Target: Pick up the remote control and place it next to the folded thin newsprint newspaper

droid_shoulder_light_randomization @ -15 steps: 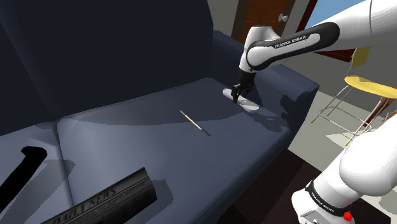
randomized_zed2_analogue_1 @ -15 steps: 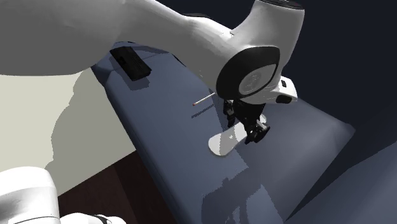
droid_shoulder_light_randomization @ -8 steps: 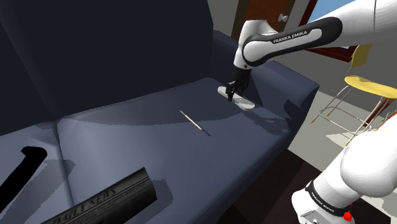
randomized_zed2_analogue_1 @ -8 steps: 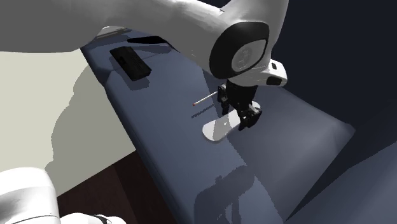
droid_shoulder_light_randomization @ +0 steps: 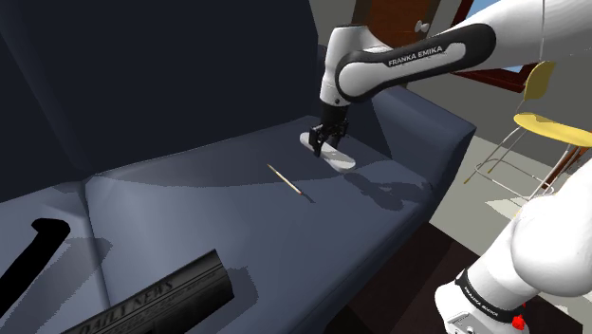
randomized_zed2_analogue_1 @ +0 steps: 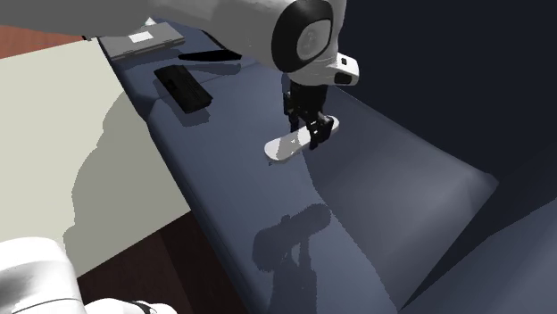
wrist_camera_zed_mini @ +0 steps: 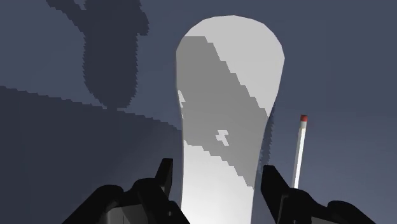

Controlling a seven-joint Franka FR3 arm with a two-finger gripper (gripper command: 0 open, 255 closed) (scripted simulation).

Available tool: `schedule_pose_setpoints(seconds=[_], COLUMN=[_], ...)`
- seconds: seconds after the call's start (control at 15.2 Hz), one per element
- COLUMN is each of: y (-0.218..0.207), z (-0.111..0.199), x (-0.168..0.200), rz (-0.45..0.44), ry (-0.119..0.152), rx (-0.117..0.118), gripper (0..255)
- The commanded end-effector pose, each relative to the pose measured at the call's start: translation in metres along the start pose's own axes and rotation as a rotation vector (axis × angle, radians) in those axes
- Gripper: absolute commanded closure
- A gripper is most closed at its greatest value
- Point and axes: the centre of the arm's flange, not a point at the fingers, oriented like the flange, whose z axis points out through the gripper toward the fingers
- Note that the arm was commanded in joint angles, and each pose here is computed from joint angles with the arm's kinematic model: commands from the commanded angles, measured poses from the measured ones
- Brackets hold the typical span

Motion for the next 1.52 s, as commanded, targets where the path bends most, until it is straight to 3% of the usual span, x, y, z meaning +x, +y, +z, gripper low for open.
schedule_pose_setpoints(seconds=[0.0, 1.45], y=[-0.028, -0.314], z=[0.000, -0.009], x=[0.005, 0.054], rz=[0.001, 0.001], ry=[0.000, 0.000], rx=[0.001, 0.001], gripper=[255, 255])
